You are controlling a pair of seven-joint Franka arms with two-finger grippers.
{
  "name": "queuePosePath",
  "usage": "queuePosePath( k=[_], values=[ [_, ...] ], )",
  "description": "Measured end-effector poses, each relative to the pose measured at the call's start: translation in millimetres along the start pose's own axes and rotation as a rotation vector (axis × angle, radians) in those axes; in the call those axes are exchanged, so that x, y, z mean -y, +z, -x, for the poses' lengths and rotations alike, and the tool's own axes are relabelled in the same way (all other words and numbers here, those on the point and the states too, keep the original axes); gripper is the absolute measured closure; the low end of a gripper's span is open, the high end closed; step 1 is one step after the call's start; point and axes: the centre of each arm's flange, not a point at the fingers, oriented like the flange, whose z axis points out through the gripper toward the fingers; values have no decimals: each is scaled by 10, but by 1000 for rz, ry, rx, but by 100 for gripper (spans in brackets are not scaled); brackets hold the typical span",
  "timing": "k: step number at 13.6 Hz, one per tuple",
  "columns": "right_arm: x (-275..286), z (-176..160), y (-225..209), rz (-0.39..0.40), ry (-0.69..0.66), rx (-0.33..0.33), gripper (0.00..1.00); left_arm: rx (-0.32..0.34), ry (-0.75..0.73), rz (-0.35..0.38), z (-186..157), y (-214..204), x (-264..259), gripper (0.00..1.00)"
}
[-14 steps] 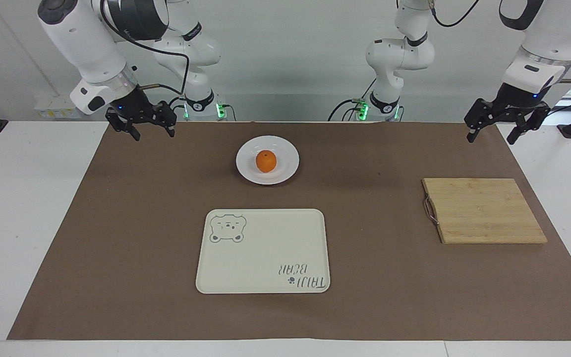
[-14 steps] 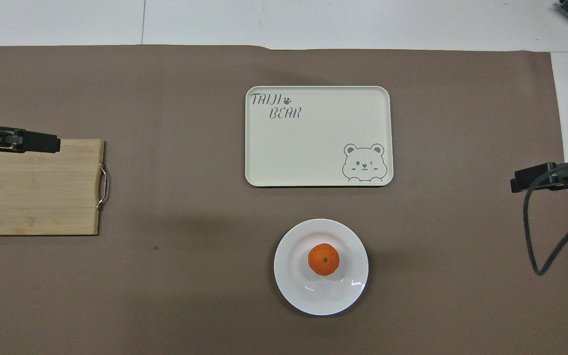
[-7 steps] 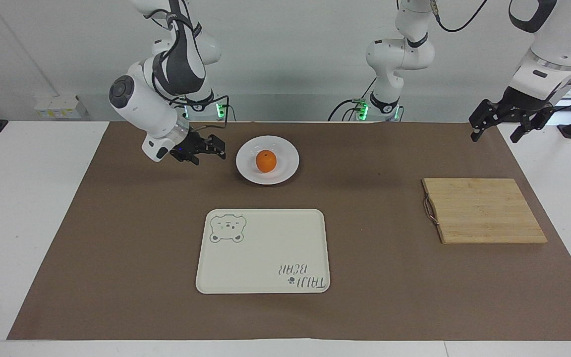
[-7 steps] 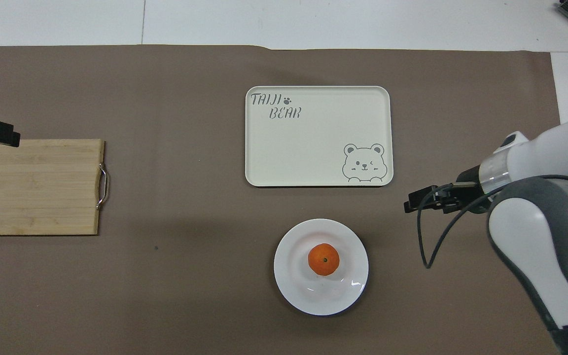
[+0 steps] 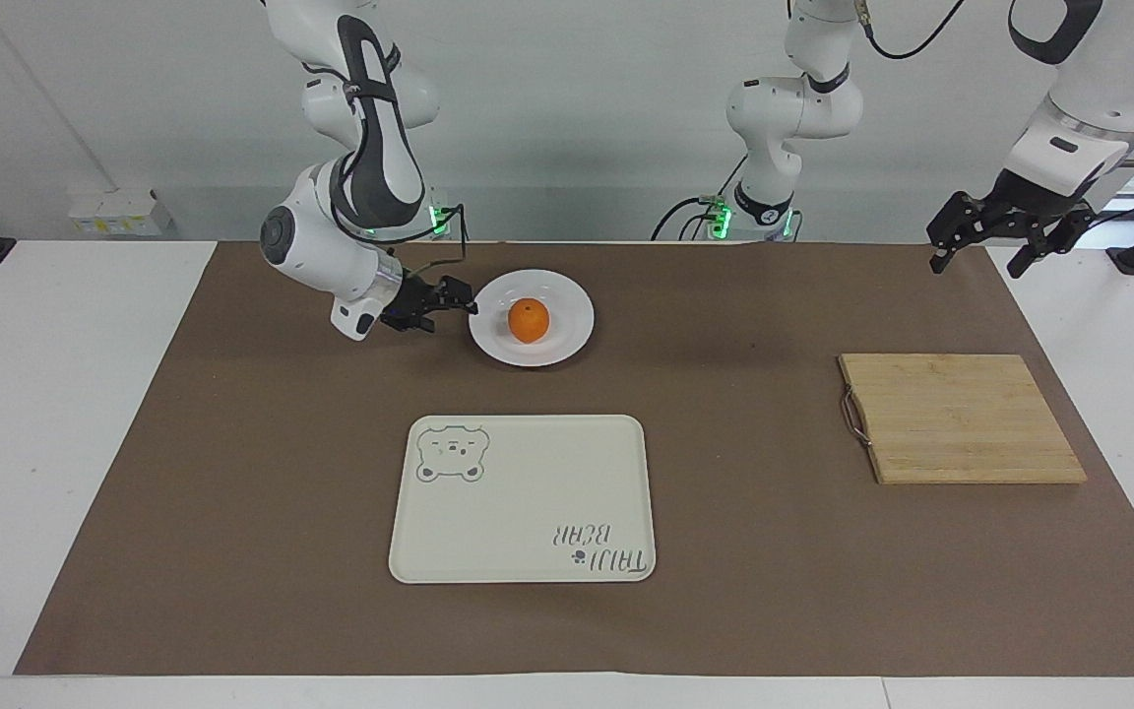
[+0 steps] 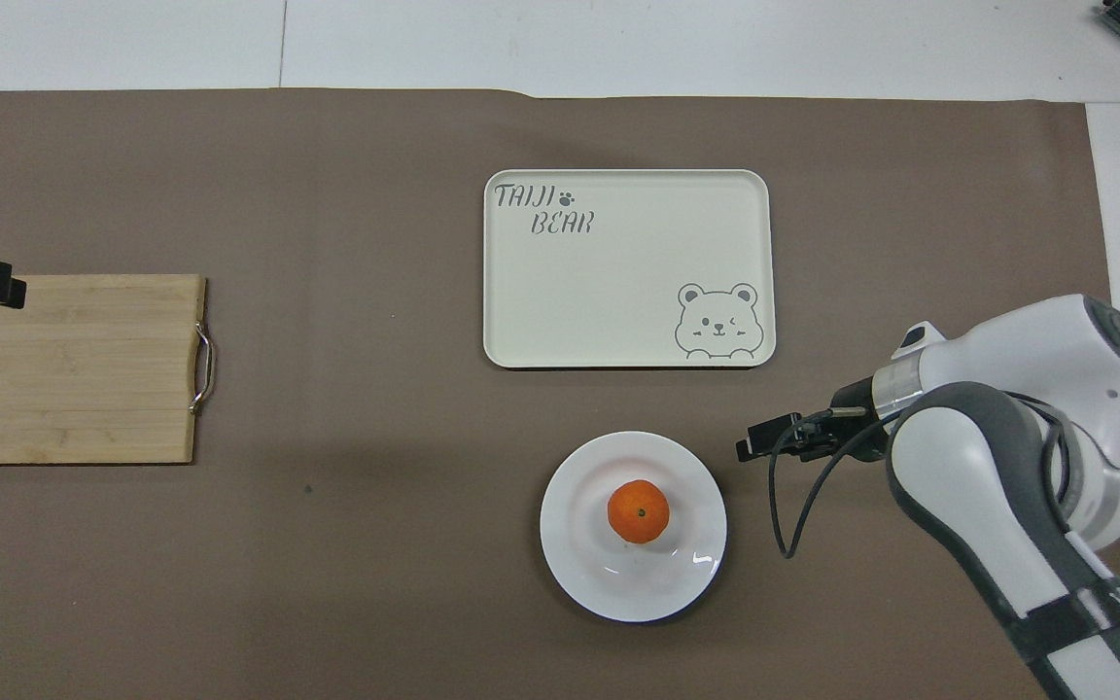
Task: Place orange and plate with both arms
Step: 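Grasp the white plate rim with the right gripper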
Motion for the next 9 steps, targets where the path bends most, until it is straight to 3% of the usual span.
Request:
queuePosePath(
  k=[3,9],
  values=[
    [-126,73,388,-84,17,-8,0,1,1,0,6,2,0,0],
    [-231,179,641,-125,72,16,0,16,3,1,35,-20,-3,0]
  ],
)
